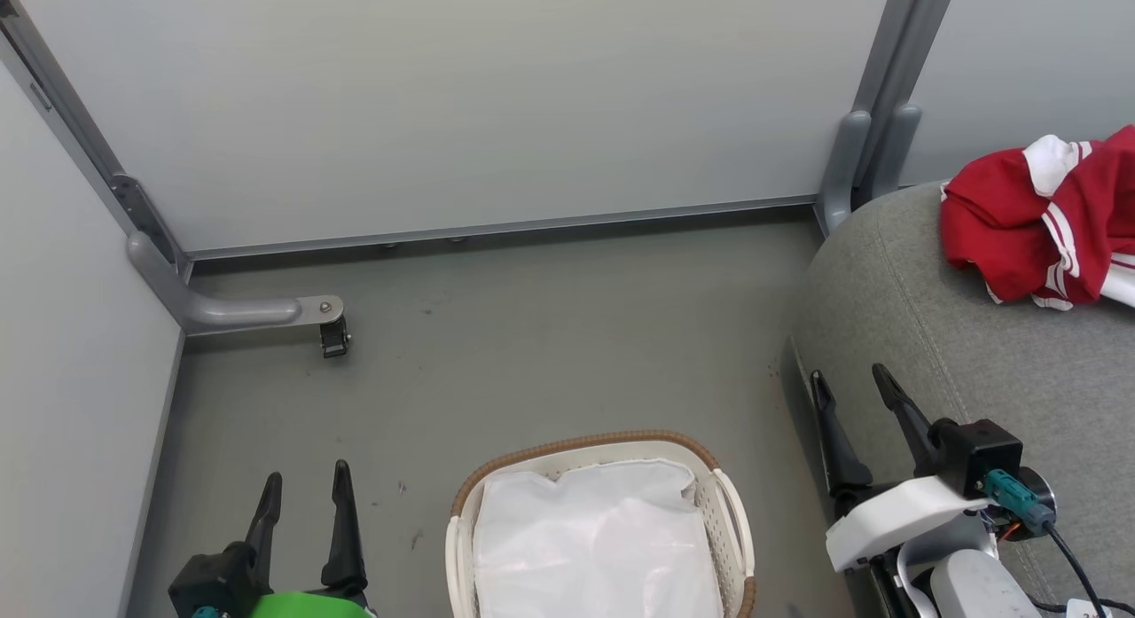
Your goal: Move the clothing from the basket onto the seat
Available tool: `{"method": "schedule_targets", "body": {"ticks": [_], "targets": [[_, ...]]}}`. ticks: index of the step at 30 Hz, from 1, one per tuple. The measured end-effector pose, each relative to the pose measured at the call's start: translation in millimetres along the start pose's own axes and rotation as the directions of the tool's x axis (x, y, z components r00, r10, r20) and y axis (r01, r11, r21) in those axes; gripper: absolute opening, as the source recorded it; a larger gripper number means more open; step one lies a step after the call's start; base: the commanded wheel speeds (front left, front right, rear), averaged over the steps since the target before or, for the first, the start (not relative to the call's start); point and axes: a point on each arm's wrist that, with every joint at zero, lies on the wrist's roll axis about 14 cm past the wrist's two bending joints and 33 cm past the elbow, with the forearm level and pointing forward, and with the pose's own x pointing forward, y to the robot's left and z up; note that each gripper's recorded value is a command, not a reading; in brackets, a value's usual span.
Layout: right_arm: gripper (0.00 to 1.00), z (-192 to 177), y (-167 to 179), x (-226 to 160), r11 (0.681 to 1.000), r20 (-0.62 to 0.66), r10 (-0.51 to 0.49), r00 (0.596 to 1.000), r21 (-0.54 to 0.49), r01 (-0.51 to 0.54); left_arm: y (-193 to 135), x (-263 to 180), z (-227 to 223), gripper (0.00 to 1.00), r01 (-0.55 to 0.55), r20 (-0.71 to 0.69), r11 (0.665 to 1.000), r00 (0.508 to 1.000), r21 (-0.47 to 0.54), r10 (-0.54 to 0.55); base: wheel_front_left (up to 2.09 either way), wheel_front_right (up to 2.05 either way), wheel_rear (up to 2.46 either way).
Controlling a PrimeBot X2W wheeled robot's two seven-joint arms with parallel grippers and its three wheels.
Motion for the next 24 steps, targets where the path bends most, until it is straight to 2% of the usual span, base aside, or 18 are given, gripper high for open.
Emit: {"method": "schedule_targets", "body": {"ticks": [24], "targets": [[1.00,-12.2,4.9,-3.3,1.000,-0.037,0.012,0.999,0.013,-0.011,0.8,-1.9,-7.2,1.00,-0.006,-0.023,1.000,1.000,-0.010,0.006,0.00,0.00,0.00]]}}
